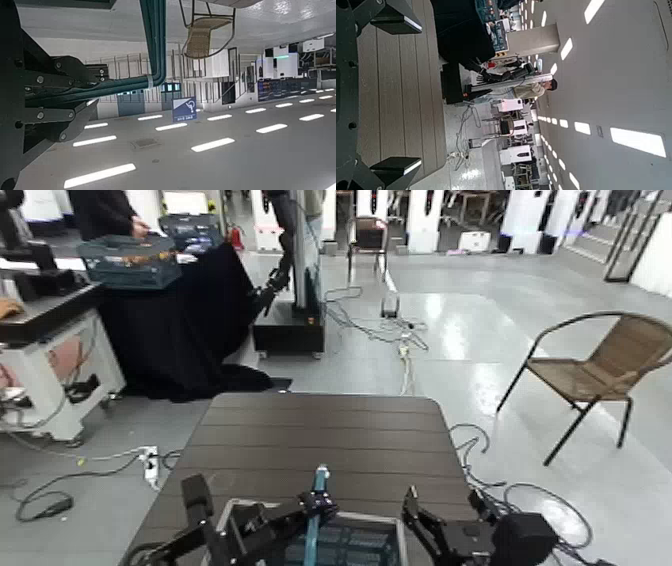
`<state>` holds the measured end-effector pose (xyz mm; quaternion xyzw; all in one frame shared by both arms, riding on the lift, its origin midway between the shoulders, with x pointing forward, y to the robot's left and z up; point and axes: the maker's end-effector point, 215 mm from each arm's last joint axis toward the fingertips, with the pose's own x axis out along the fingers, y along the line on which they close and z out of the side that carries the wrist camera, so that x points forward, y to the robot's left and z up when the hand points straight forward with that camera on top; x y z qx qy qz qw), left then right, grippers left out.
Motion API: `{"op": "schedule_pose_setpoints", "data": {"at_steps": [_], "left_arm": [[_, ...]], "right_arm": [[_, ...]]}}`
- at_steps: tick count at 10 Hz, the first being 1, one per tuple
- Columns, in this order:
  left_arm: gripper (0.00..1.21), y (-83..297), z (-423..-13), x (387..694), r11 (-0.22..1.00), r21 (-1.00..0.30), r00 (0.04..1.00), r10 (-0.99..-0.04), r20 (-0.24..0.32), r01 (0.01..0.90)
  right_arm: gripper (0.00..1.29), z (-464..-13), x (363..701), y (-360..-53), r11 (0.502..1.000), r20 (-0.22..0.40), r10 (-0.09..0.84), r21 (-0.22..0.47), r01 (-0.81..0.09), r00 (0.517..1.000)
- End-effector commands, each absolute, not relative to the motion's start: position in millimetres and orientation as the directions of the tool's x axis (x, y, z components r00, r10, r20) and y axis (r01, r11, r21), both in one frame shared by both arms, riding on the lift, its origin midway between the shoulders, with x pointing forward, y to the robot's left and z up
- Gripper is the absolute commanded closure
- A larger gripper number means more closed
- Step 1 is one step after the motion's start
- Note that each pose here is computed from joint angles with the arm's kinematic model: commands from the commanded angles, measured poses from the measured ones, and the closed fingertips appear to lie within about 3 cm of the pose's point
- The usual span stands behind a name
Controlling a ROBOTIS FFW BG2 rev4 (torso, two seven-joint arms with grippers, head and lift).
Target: Place the crate on the table.
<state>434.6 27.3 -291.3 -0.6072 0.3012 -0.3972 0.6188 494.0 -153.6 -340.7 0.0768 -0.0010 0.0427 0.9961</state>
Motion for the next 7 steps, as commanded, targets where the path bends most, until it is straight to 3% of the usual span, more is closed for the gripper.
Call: {"op": "schedule_pose_setpoints", "data": {"at_steps": [1, 7], "left_arm": [[1.19, 27.7, -292.1, 435.1, -0.053, -0.991, 0.505, -0.856, 0.109, 0.124], [1.19, 26.8, -291.9, 442.0, -0.056, -0.991, 0.511, -0.852, 0.111, 0.121]], "right_arm": [[0.14, -340.6, 494.3, -154.4, 0.985, 0.009, 0.082, 0.154, -0.082, 0.997], [0.14, -340.2, 493.9, -154.6, 0.984, 0.011, 0.08, 0.157, -0.081, 0.997]]}}
